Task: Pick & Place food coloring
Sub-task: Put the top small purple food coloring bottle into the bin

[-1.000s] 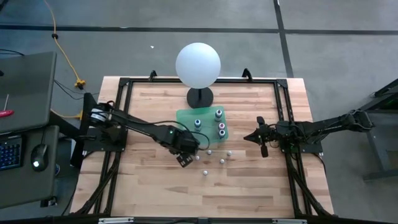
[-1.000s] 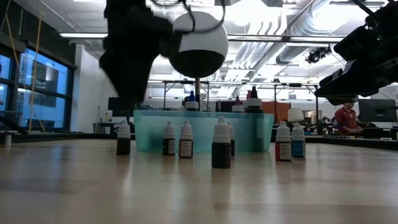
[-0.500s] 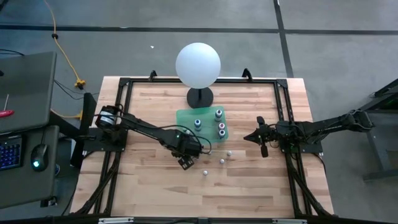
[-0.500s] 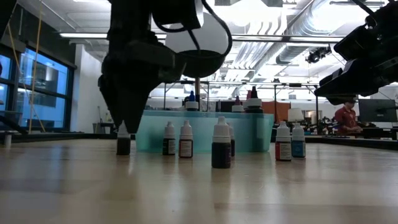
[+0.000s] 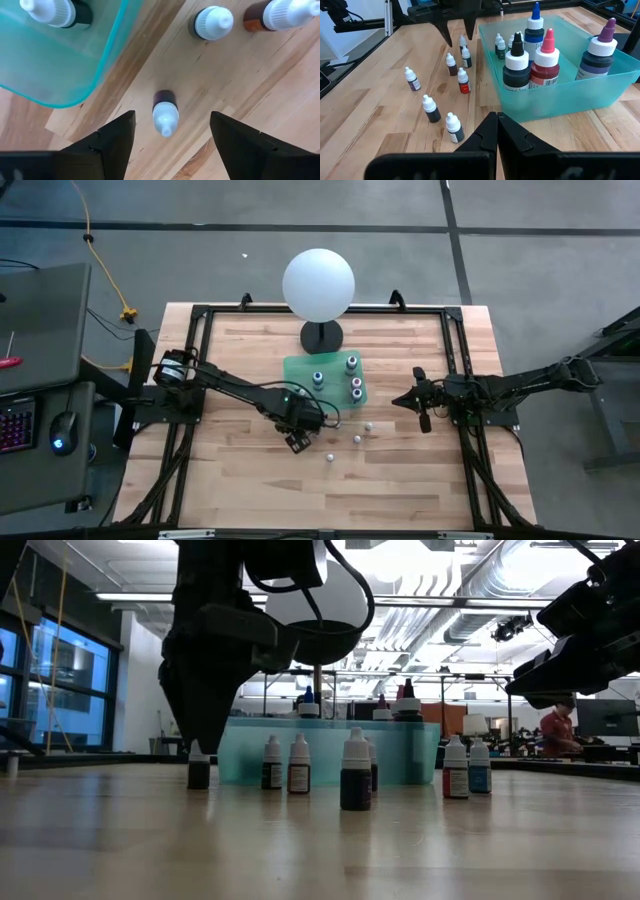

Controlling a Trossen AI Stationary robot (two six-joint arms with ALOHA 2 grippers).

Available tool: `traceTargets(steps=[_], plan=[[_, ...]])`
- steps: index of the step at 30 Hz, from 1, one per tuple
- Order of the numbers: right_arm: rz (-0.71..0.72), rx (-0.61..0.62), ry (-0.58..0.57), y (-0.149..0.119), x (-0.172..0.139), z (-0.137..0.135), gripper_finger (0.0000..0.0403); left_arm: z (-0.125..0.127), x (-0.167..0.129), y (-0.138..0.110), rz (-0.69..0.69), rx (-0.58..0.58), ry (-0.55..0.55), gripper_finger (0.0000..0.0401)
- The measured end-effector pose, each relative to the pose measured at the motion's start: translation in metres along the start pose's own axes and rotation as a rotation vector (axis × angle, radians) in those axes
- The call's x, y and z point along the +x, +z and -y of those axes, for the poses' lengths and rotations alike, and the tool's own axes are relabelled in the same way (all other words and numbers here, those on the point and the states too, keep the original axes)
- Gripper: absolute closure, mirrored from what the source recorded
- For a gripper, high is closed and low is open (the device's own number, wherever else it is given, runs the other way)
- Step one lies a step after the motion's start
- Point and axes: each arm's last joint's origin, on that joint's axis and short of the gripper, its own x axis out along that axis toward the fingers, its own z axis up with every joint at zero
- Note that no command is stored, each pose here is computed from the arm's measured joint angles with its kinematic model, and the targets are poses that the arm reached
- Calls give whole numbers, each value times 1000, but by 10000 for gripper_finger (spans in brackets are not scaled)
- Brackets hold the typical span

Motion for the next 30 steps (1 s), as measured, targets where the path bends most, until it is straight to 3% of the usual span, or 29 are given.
traceTargets(steps=[15, 30], plan=[[0, 0, 0, 0, 0, 0, 402, 0, 0, 1, 13, 9, 1, 239], [0, 0, 0, 0, 0, 0, 402, -2, 0, -2, -24, 60, 24, 245]])
